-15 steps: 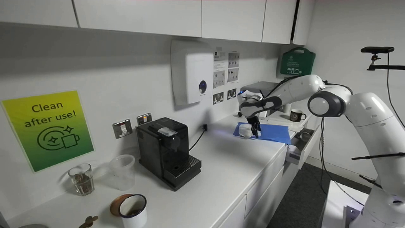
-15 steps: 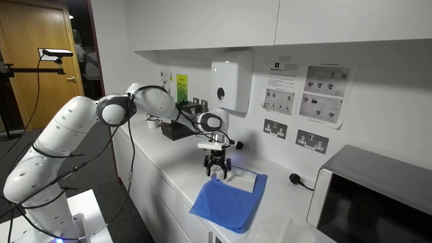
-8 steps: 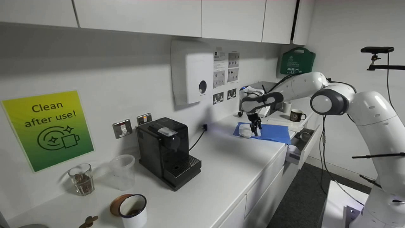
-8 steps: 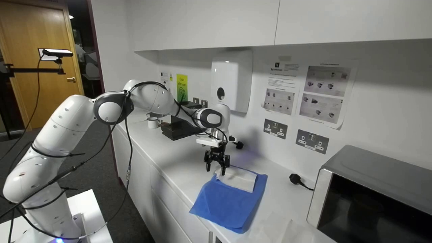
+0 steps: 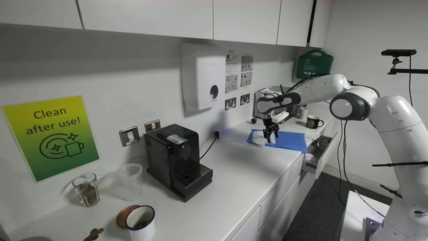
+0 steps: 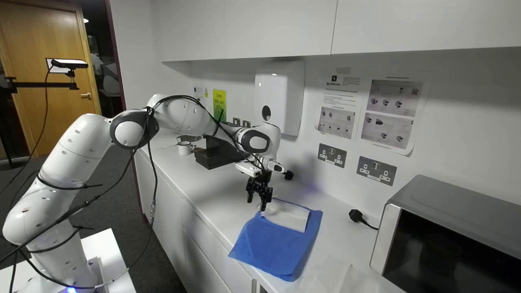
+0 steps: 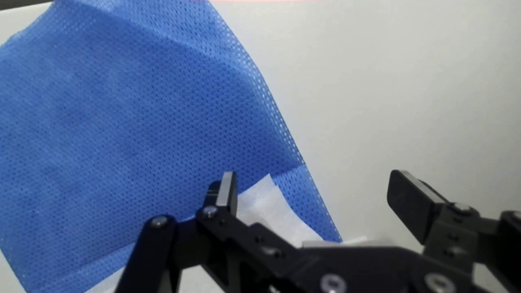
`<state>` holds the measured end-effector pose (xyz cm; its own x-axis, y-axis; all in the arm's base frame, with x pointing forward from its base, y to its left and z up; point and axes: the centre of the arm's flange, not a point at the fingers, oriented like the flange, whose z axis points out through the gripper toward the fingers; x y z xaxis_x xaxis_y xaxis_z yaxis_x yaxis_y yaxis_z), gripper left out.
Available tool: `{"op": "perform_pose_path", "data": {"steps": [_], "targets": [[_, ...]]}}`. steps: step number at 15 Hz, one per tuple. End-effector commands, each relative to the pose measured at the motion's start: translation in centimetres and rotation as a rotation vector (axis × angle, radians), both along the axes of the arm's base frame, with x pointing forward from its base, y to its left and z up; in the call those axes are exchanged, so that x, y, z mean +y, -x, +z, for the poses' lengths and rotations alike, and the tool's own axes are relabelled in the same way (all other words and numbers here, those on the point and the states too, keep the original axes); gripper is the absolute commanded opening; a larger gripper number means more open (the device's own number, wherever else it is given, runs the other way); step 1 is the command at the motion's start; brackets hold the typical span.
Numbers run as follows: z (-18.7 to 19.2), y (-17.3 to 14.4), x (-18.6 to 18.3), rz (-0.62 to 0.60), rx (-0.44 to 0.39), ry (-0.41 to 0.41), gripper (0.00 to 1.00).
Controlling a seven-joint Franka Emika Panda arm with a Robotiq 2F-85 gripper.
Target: Pick up the napkin from the counter and put it on the blue cloth
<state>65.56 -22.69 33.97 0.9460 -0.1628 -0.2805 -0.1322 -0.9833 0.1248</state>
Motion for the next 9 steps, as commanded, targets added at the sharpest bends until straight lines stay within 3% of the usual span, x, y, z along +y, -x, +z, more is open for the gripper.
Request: {"op": "perform_pose_path", "data": {"steps": [1,9], "targets": [[0.6,0.8,-1.1,-0.129,-0.005,-0.017,1.00],[-1.4,2.4,-4.5,-0.335,-0.019,-0.079,1.00]]}}
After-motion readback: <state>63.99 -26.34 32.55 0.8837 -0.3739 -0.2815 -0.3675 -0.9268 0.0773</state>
